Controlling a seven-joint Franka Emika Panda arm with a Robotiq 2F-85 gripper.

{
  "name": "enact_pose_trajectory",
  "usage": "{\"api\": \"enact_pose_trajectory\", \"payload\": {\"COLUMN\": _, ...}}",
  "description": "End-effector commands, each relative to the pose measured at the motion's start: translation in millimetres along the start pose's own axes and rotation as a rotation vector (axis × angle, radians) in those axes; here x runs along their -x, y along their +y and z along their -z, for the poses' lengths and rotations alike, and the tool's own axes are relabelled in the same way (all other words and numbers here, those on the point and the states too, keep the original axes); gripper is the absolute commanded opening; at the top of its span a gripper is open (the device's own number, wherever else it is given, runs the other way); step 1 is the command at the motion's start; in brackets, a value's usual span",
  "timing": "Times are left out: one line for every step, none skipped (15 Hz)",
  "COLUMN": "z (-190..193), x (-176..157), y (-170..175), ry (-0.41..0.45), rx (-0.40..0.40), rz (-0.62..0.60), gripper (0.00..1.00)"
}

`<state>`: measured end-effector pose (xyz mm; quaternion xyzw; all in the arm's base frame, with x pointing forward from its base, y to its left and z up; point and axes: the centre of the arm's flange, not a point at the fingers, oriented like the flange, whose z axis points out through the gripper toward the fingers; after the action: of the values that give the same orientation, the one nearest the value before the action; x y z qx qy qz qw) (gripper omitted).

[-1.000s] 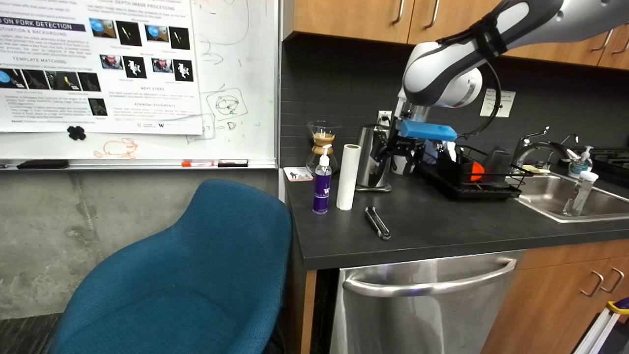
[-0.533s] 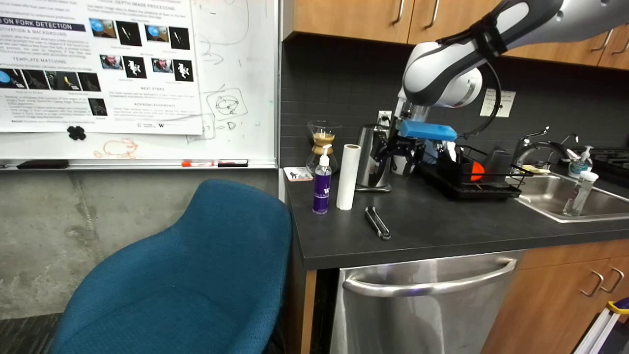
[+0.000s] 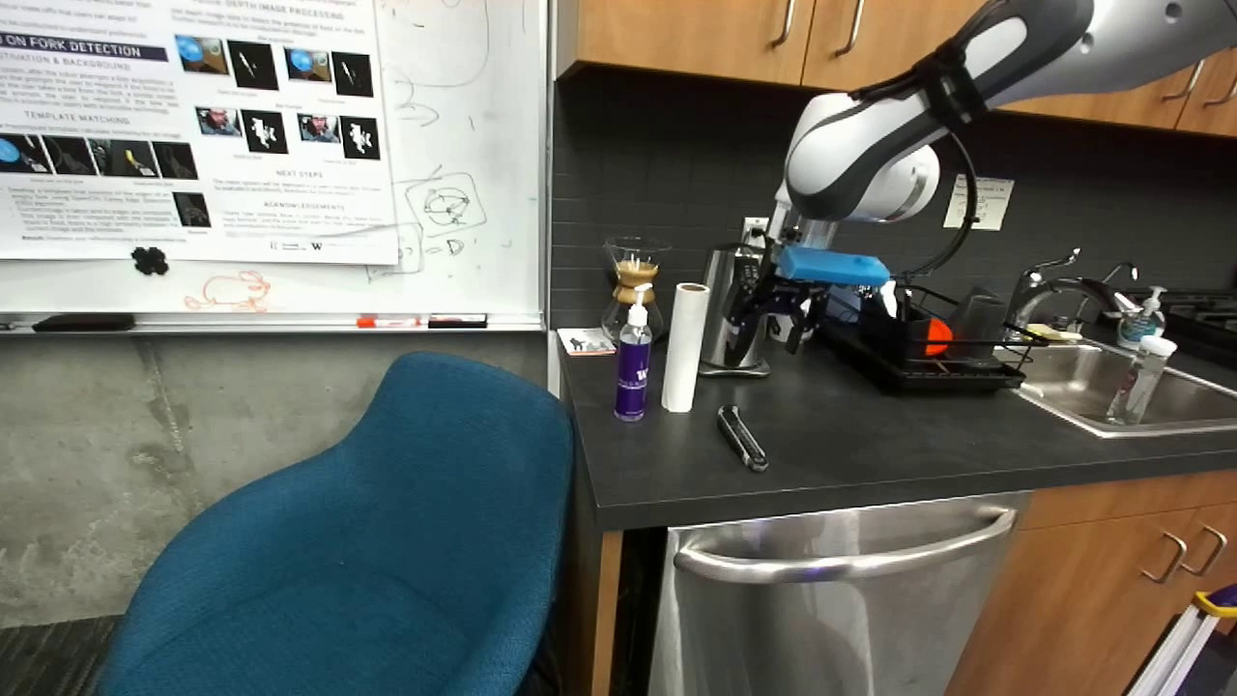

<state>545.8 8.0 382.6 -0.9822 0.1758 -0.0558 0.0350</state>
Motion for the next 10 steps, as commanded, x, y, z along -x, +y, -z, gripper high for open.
{"api": "enact_pose_trajectory", "payload": {"z": -23, "x": -1, "y": -17, "ry": 0.005, "rx": 0.008, "rz": -0.011, "gripper": 1.00}}
{"api": "enact_pose_trajectory", "payload": {"z": -27, "x": -1, "y": -21, "ry": 0.006, "rx": 0.010, "rz": -0.015, "gripper": 1.00}}
{"api": "enact_pose_trajectory", "payload": {"z": -31, "x": -1, "y": -24, "ry": 0.006, "rx": 0.017, "rz": -0.022, "gripper": 1.00}}
{"api": "enact_pose_trajectory", "payload": {"z": -34, "x": -2, "y": -27, "ry": 0.004, "rx": 0.029, "rz": -0.034, "gripper": 1.00}}
{"api": "enact_pose_trajectory", "payload": {"z": -37, "x": -1, "y": -30, "ry": -0.002, "rx": 0.027, "rz": -0.040, "gripper": 1.00}}
{"api": "enact_pose_trajectory", "payload": {"z": -39, "x": -1, "y": -32, "ry": 0.004, "rx": 0.031, "rz": -0.048, "gripper": 1.00}}
{"api": "enact_pose_trajectory", "payload": {"z": -42, "x": -2, "y": -34, "ry": 0.015, "rx": 0.033, "rz": -0.077, "gripper": 1.00}}
{"api": "enact_pose_trajectory", "payload": {"z": -44, "x": -3, "y": -36, "ry": 0.024, "rx": 0.034, "rz": -0.108, "gripper": 1.00}}
{"api": "enact_pose_trajectory", "payload": {"z": -46, "x": -6, "y": -37, "ry": 0.031, "rx": 0.033, "rz": -0.136, "gripper": 1.00}}
{"api": "enact_pose_trajectory", "payload": {"z": -49, "x": -7, "y": -39, "ry": 0.031, "rx": 0.031, "rz": -0.157, "gripper": 1.00}}
